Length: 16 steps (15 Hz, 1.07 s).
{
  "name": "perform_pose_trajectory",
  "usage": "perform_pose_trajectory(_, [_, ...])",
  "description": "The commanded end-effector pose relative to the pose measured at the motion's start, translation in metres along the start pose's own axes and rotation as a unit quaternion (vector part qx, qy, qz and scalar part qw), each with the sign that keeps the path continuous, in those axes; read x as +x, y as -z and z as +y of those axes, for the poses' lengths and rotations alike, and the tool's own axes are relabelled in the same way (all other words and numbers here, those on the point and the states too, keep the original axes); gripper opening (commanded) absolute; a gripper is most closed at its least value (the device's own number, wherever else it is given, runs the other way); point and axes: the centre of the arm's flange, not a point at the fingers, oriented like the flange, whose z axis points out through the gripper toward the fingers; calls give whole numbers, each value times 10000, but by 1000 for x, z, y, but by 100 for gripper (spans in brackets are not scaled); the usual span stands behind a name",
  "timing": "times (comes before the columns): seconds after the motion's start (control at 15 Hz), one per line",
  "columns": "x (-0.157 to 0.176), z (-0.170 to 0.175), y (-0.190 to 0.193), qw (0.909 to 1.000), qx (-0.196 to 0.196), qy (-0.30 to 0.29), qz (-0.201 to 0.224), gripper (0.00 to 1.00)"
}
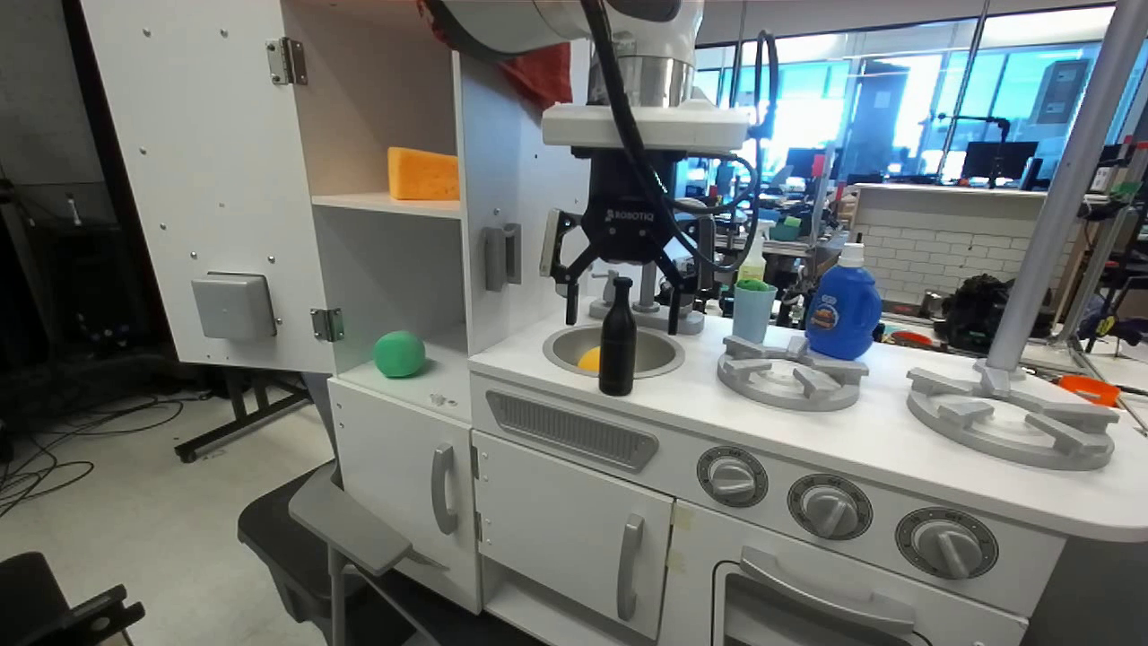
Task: Put the black bottle and the sponge on the top shelf then close the door
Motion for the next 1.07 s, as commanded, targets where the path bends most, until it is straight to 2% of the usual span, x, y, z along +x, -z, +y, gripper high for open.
perform_pose_trajectory(0.0, [7, 5, 3, 10000, -4, 64, 68, 100])
perform_pose_trajectory(0.27, [8, 4, 2, 10000, 2, 67, 50, 100])
perform_pose_trajectory(0.33, [9, 5, 1, 10000, 12, 71, 49, 75])
perform_pose_trajectory(0.4, [9, 4, 1, 10000, 13, 78, 46, 74])
perform_pose_trajectory(0.93, [9, 5, 0, 10000, 12, 89, 42, 12])
perform_pose_trajectory(1.0, [8, 3, 1, 9999, 31, 143, 32, 11])
